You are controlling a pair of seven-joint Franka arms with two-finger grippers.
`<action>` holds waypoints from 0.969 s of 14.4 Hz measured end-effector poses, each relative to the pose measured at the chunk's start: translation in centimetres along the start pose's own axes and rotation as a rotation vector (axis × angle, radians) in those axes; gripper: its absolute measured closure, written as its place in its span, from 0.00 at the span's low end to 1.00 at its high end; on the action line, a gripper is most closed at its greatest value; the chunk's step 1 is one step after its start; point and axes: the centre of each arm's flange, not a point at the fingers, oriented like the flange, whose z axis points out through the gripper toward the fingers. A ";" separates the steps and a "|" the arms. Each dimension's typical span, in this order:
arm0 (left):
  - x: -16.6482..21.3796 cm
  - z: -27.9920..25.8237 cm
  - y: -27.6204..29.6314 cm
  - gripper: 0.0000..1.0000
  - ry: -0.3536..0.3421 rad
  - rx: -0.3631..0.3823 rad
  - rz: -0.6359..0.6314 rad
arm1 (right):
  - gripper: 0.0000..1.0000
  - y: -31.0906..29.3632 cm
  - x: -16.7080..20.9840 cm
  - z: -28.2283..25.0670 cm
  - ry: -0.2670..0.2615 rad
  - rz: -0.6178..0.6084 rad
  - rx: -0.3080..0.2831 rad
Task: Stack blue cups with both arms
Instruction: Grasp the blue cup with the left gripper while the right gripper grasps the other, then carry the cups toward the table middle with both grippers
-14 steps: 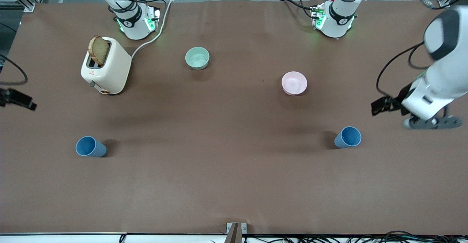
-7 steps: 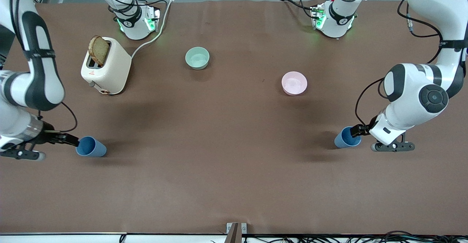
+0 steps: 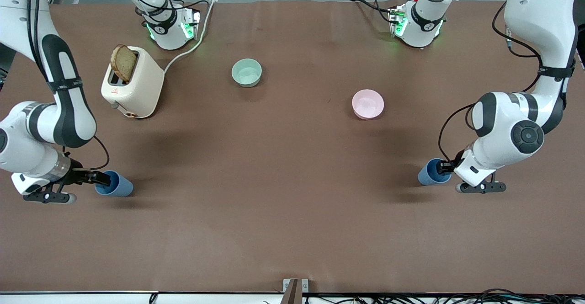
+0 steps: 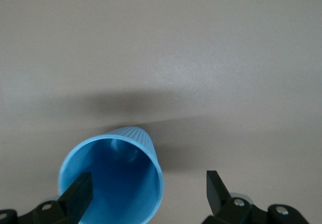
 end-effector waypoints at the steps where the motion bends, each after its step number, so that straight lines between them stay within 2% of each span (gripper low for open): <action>1: 0.0 0.1 0.0 0.68 -0.001 0.000 0.001 | 0.00 0.2 -0.1 0.7 -0.002 0.003 -0.001; 3: 0.0 0.1 0.1 0.88 -0.001 -0.001 0.001 | 0.04 0.5 -0.1 1.5 0.000 0.006 -0.002; 4: 0.0 0.0 0.2 0.96 0.001 -0.001 0.003 | 0.11 0.5 0.0 1.9 0.004 0.006 -0.003; 5: 0.1 -0.2 0.4 0.96 0.004 -0.003 0.006 | 0.11 0.5 0.0 2.3 0.007 0.005 -0.003; 6: 0.1 -0.4 0.8 0.96 0.007 -0.005 0.009 | 0.17 0.4 0.0 2.7 0.004 0.004 -0.002; 9: -0.2 -2.4 5.0 0.96 0.008 -0.030 -0.033 | 0.48 0.4 -0.1 3.0 0.001 0.004 -0.002; 10: -0.7 -3.5 7.7 0.96 -0.009 -0.041 -0.055 | 0.61 0.4 0.0 3.0 0.002 0.005 -0.002; 13: -2.9 -6.9 17.3 0.96 -0.030 -0.080 -0.106 | 0.92 0.4 0.1 2.7 -0.008 0.004 -0.001; 14: -3.7 -7.5 20.1 0.96 -0.030 -0.089 -0.129 | 0.96 0.3 0.5 2.0 -0.019 0.003 0.002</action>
